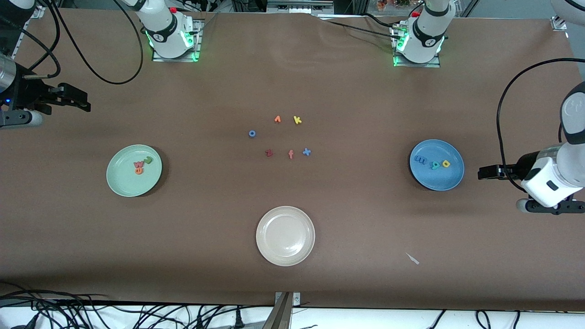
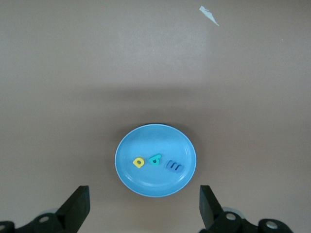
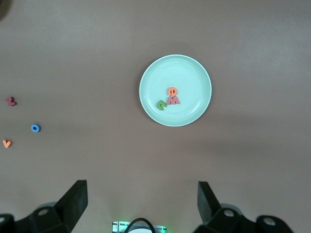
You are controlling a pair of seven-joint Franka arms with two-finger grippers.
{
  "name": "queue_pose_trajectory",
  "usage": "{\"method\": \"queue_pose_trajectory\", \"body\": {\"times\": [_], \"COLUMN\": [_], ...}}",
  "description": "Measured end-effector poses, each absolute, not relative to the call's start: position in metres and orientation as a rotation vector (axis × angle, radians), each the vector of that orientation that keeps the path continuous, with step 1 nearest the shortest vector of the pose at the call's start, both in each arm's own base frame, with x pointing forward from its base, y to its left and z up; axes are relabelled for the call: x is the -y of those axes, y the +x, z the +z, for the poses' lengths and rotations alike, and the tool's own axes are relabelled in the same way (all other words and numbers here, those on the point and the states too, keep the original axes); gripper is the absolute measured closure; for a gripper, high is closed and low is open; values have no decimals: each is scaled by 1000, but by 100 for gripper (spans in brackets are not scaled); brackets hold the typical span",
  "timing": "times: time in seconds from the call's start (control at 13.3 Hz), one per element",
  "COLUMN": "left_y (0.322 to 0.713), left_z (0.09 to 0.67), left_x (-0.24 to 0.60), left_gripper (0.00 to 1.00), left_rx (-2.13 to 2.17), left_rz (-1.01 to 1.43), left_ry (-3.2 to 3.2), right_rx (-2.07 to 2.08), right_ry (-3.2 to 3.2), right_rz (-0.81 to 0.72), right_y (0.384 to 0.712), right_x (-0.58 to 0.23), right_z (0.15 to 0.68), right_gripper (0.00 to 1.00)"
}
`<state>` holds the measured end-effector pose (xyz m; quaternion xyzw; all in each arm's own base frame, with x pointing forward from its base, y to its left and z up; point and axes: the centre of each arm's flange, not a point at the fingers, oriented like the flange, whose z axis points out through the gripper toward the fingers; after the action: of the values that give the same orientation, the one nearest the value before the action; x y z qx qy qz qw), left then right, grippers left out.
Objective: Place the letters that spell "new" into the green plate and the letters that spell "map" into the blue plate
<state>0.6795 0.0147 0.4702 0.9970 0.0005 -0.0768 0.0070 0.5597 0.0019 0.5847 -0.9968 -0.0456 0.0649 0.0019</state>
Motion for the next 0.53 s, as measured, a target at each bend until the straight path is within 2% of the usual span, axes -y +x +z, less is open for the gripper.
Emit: {"method": "queue_pose_trajectory", "body": {"times": [0.23,0.53], "left_y": [668,659], "left_z": [454,458], "left_x": [-11,-17], "left_gripper": [0,0], "left_rx": [6,-6], "left_rz": [-132,-121], "left_ry": [3140,3149], "right_rx": [143,143], "right_ry": [-3128,-3128], "right_rz": [204,204], "right_y": [560,560], "right_x": [-2,-2], "right_z": [585,585], "right_gripper": [0,0]}}
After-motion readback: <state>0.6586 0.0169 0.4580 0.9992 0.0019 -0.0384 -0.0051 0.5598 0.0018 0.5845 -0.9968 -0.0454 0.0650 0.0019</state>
